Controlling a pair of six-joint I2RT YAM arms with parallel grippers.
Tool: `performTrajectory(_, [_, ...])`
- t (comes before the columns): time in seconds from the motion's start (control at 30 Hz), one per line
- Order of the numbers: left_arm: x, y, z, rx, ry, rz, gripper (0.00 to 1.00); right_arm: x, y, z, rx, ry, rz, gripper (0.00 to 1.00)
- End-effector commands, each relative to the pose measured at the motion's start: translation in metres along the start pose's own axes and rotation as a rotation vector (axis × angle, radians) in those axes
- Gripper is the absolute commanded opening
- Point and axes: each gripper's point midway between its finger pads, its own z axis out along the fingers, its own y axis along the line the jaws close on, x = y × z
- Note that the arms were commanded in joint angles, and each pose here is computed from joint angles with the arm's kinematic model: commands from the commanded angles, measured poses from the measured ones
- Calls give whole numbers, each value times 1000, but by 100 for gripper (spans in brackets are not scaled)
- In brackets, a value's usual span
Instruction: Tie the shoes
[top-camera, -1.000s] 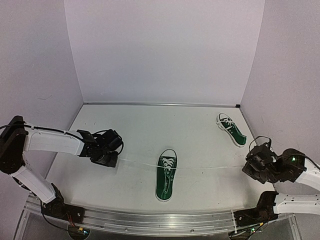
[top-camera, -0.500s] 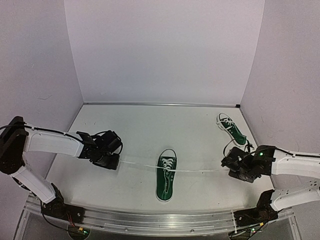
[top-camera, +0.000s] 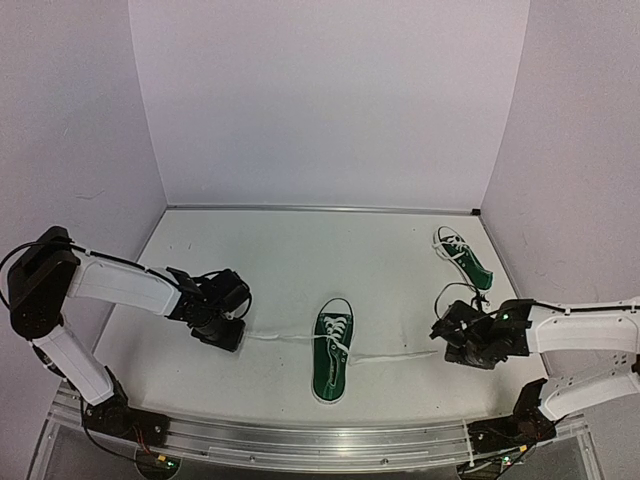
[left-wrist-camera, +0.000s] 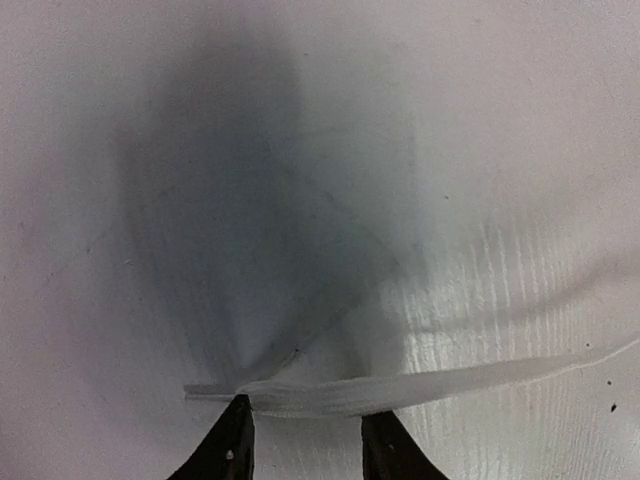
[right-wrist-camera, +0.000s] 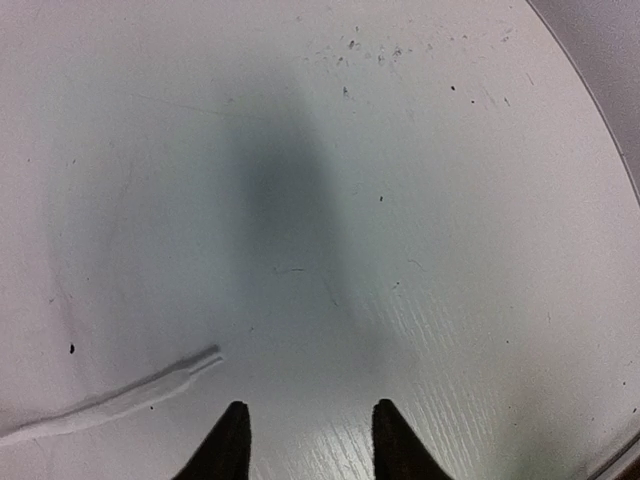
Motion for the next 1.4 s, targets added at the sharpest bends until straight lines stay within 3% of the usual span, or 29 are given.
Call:
performTrajectory(0.0, [-18,-9,-12,53,-60,-16,53,-4,15,-3,-47,5,-28,63])
performTrajectory(0.13, [-21,30,-29,-101,-101,-103,81,-13,21,-15,-113,-16,-11,83])
performTrajectory(0.27, [-32,57,-53,-145,-178,-194,99,-35,26,-39,-215,-95,20,91])
performTrajectory(0.37, [-45,68,-78,-153,-266,-227,100,-52,28,-57,-281,-167,4,98])
performTrajectory(0.53, [-75,76,-119,-146,-464,-231,100,-67,47,-81,-409,-232,-105,98])
performTrajectory(0.7, [-99,64,-133,-94,-542,-203,99,-70,68,-88,-486,-236,-140,98])
performTrajectory(0.8, [-112,40,-133,3,-591,-75,100,-70,81,-95,-535,-230,-172,98])
performTrajectory(0.97, [-108,-31,-138,328,-611,213,100,-69,94,-105,-615,-231,-219,98])
performTrajectory(1.23, [-54,-106,-80,367,-405,775,96,-56,108,-99,-652,-180,-265,98])
performTrajectory(1.37, [-45,-125,-62,415,-356,904,86,-51,112,-98,-679,-161,-266,98])
